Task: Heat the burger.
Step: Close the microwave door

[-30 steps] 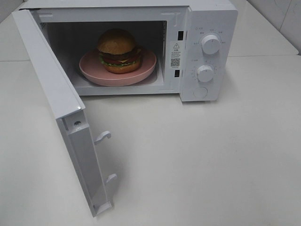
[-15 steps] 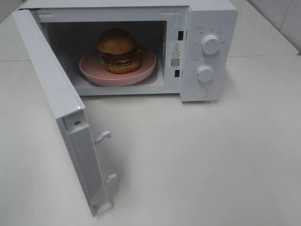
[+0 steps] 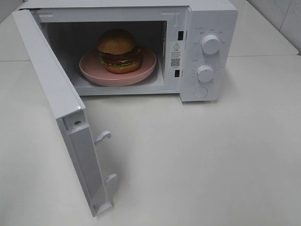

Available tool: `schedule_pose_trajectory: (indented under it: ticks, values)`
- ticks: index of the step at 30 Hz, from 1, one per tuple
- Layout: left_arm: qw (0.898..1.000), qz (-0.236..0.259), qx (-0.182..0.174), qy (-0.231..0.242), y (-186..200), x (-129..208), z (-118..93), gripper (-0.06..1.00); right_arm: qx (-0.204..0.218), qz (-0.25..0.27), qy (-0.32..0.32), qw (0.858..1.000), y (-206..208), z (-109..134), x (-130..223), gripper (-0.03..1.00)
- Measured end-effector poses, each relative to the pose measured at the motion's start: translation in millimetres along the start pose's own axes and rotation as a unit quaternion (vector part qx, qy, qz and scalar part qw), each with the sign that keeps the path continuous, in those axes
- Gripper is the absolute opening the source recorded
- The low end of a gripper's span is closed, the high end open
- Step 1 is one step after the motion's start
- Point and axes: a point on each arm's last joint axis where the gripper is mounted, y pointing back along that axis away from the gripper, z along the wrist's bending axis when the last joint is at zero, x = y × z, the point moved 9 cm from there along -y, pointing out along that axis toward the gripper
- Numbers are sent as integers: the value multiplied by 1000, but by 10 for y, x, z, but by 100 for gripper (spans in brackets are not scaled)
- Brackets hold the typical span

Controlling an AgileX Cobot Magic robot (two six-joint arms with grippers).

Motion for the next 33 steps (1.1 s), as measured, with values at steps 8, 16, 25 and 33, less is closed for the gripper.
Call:
schedule_pose_trajectory:
  ticks: [8,16,25,33]
  values:
    - [999,-36,-3,22,-219,-315,72,0,0,0,0,1000,0,0,0,70]
    - [997,-54,2,52,-601,-608,152,0,0,0,0,1000,0,0,0,70]
    - [998,-10,9,61,-1248,-619,236,0,0,0,0,1000,0,0,0,70]
    - [998,33,11,56,-1745,-462,254,0,0,0,0,1000,0,0,0,70]
